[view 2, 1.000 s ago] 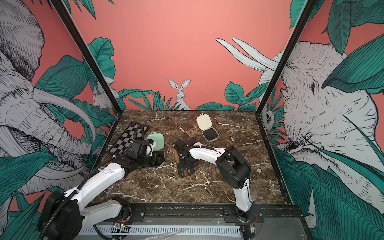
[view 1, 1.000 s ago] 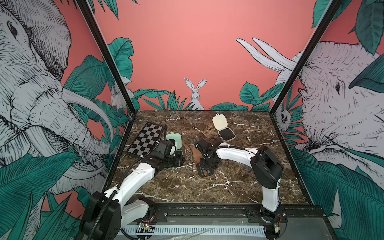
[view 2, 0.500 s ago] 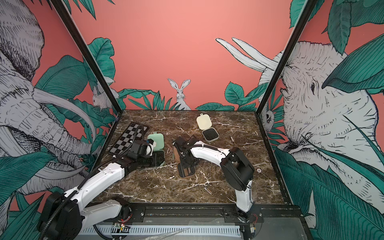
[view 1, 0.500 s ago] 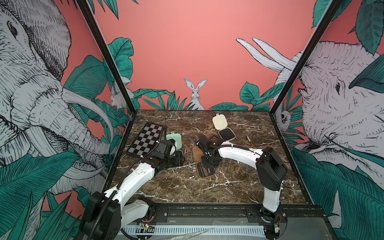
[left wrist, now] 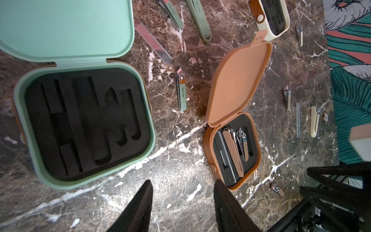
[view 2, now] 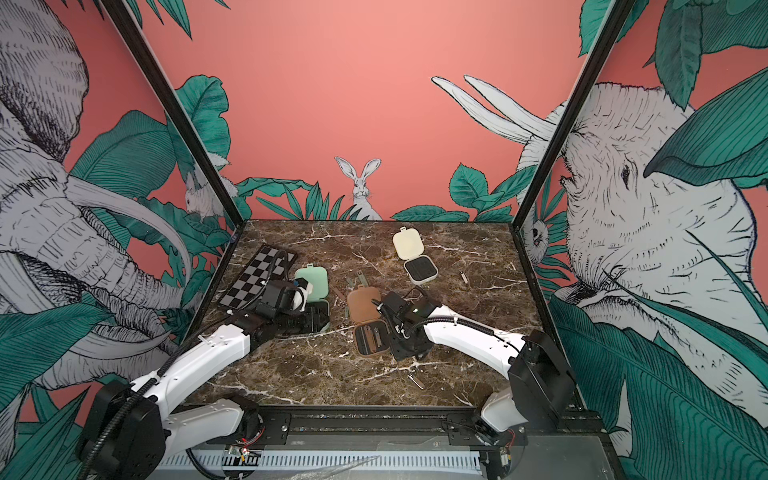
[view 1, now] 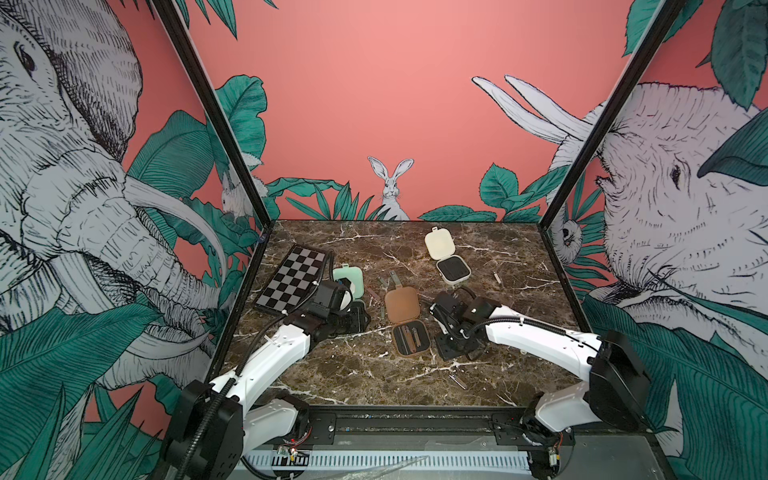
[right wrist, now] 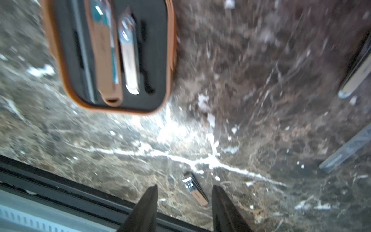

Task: Organize nail clipper sets
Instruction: Pick up the nail clipper from the center of the board.

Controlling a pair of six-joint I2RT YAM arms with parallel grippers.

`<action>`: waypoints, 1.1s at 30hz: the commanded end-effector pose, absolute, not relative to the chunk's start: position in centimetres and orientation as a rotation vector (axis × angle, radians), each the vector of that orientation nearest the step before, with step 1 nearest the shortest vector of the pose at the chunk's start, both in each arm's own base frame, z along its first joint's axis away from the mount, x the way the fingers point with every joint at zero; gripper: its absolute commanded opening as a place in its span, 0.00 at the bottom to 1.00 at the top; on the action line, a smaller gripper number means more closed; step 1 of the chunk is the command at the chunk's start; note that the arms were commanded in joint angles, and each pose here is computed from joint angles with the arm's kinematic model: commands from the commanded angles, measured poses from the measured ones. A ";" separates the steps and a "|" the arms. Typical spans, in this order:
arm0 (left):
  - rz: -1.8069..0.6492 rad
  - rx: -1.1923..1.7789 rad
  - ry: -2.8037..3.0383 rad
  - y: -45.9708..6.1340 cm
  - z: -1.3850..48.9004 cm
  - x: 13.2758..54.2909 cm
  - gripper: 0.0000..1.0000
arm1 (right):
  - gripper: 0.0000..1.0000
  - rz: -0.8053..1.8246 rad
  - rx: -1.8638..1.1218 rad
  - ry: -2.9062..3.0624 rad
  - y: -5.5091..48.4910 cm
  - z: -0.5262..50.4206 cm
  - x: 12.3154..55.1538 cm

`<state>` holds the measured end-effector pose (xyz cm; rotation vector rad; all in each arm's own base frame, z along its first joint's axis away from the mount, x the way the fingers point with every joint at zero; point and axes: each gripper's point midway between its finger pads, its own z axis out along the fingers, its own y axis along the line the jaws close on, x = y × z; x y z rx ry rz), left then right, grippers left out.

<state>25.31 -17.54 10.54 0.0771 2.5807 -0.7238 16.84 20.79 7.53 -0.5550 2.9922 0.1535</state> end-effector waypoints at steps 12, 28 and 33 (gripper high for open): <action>-0.761 0.077 2.556 -18.1 11.7 26.0 0.51 | 0.38 0.125 -0.674 3.135 19.0 3.7 12.2; -0.760 0.079 2.560 -18.1 11.5 25.9 0.51 | 0.31 -0.002 -0.664 3.161 18.9 1.4 12.9; -0.760 0.079 2.560 -18.1 11.4 26.0 0.51 | 0.20 -0.019 -0.661 3.151 19.1 1.5 13.4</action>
